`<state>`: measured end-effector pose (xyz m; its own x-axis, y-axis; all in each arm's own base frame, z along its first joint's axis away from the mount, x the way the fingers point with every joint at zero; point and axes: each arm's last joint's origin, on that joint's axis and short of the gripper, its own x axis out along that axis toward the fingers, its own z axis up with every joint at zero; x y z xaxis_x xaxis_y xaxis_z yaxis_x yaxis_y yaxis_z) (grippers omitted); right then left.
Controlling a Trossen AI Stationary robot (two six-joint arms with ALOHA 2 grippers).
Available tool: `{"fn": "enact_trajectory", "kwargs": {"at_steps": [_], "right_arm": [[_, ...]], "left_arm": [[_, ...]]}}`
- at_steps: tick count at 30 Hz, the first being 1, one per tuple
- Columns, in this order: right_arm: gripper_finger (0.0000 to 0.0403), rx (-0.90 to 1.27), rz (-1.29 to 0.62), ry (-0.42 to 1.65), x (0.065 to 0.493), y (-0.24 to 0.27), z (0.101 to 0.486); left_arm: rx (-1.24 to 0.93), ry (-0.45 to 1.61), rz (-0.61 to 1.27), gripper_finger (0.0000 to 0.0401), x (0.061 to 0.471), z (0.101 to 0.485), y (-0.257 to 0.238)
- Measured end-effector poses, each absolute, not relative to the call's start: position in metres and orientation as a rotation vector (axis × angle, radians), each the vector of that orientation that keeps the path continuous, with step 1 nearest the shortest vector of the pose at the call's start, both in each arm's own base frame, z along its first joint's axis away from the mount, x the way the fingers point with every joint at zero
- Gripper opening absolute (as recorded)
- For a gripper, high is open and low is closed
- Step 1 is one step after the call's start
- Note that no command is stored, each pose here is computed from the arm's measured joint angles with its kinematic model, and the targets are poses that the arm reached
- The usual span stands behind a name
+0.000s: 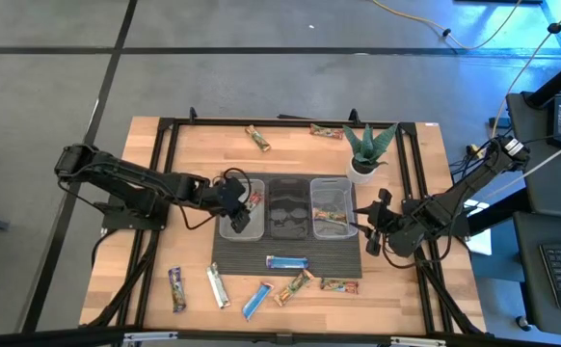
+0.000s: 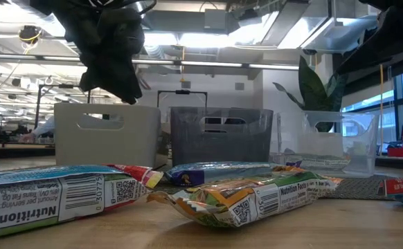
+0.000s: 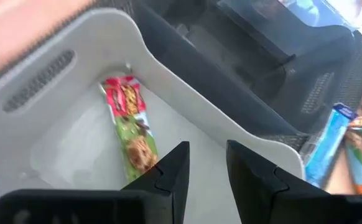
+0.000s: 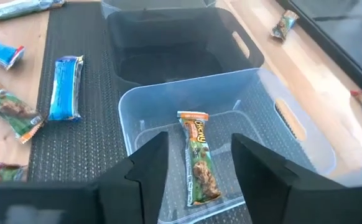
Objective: Pick and place Granola Bars by type
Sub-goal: Put the blue granola bar into the black bin
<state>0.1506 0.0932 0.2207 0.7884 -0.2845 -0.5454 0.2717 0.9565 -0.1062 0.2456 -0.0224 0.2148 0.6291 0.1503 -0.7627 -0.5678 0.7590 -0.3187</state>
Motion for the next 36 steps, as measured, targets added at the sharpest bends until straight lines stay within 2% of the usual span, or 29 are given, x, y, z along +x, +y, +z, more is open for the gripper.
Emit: {"fn": "enact_trajectory", "kwargs": {"at_steps": [5, 9, 12, 19, 25, 32, 36], "right_arm": [[0.0178, -0.073, -0.231, 0.527, 0.157, 0.099, 0.228], [0.0178, -0.181, -0.05, 0.389, 0.17, 0.111, 0.248], [0.0178, -0.274, -0.006, 0.345, 0.18, 0.119, 0.263], [0.0178, -0.422, -0.018, 0.438, 0.225, 0.145, 0.271], [0.0178, -0.416, -0.049, 0.554, 0.267, 0.172, 0.261], [0.0178, -0.412, 0.023, 0.622, 0.307, 0.201, 0.241], [0.0178, -0.379, -0.006, 0.669, 0.327, 0.204, 0.222]], "left_arm": [[-0.31, 0.737, 0.325, 0.0096, 0.246, 0.224, -0.032], [-0.189, 0.545, 0.173, 0.0099, 0.238, 0.244, -0.05], [-0.141, 0.409, 0.06, 0.0099, 0.226, 0.253, -0.058], [-0.132, 0.163, -0.019, 0.01, 0.192, 0.243, -0.054], [-0.164, 0.021, -0.013, 0.01, 0.172, 0.225, -0.047], [-0.192, 0.013, -0.023, 0.0096, 0.167, 0.217, -0.045], [-0.193, 0.011, -0.019, 0.0098, 0.167, 0.218, -0.045]]}}
